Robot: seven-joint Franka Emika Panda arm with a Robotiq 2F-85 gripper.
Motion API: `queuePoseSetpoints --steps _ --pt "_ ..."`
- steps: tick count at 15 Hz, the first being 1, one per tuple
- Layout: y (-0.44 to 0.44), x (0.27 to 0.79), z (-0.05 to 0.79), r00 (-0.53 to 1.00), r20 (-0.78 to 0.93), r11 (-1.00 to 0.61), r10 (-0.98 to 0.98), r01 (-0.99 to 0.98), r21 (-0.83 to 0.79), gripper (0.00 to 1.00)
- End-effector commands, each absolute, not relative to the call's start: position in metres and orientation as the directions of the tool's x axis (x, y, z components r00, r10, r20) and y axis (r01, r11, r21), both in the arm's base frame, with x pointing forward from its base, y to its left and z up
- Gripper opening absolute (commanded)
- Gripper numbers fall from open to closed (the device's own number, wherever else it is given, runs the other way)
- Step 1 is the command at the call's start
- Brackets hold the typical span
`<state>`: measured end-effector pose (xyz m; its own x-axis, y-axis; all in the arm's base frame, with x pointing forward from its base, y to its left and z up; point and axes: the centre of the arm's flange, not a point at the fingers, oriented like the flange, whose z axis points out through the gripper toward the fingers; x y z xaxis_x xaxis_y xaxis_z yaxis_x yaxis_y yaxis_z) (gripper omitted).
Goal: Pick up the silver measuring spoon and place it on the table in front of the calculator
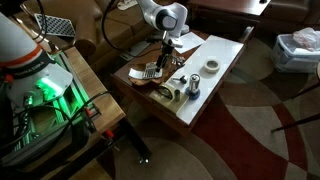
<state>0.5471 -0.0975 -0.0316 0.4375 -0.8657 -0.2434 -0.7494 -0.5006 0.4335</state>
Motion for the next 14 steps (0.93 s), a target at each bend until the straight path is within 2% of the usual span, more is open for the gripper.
queuePoseSetpoints --steps 1,3,7,10,14 --pt "-0.104 0.548 -0.052 0.389 -0.283 -0.470 -0.876 -0.821 0.325 1.00" --pt "-0.103 0.547 -0.052 0.420 -0.211 -0.469 -0.882 -0.822 0.323 1.00" --pt "-0.104 0.552 -0.048 0.423 -0.221 -0.475 -0.879 -0.814 0.334 1.00" --pt "-0.100 0.555 -0.058 0.352 -0.258 -0.403 -0.900 -0.896 0.184 1.00" --pt "-0.099 0.562 -0.072 0.336 -0.205 -0.342 -0.919 -0.940 -0.005 1.00"
